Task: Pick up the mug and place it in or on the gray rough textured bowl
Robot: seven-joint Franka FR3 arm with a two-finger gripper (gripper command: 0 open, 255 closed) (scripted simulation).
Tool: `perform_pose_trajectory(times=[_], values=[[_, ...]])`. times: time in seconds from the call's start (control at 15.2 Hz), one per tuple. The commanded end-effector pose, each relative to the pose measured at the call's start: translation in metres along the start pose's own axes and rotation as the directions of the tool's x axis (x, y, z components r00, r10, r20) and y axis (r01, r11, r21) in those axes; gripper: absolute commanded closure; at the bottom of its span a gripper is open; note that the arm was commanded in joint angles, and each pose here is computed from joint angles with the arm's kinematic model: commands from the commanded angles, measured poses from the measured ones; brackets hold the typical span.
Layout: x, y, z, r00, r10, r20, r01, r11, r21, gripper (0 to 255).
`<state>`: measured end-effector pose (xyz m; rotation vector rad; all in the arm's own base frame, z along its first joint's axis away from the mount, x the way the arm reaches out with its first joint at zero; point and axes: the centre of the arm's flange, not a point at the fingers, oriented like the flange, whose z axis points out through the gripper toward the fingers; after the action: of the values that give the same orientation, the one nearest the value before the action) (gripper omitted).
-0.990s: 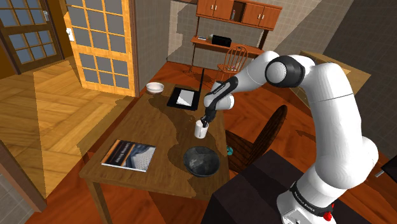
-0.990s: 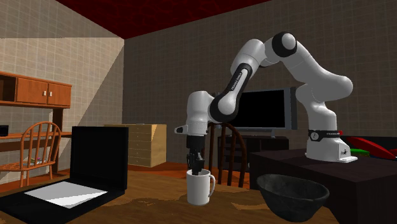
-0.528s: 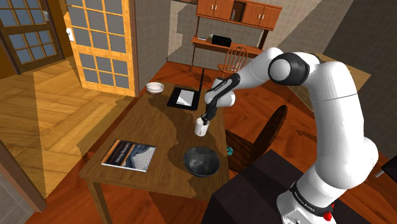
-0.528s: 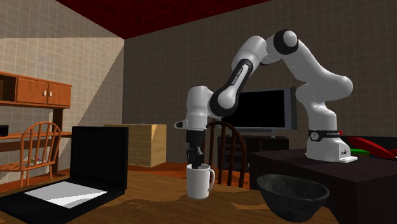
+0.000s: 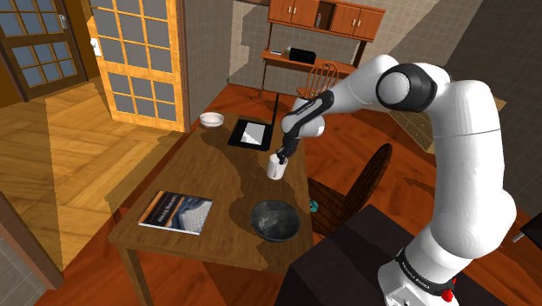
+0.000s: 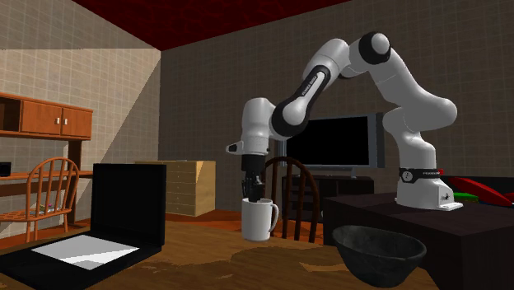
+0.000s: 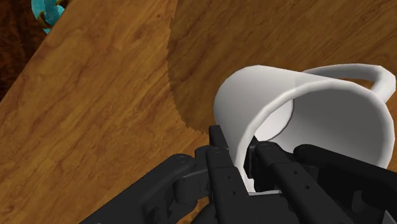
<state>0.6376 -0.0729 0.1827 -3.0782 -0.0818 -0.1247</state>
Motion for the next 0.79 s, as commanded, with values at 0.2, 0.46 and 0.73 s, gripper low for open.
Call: perform_pose_trajectory(times=[0.2,0.46,0.73], values=[[0.002,-0.002,-0.026,1.0,0.0,0.0,0.0,1.0,0.0,255],[0.004,-0.004,-0.047,1.0,0.0,0.0,0.0,1.0,0.0,255],[0.006,-0.005,-0.068,1.0,0.0,0.0,0.0,1.0,0.0,255]])
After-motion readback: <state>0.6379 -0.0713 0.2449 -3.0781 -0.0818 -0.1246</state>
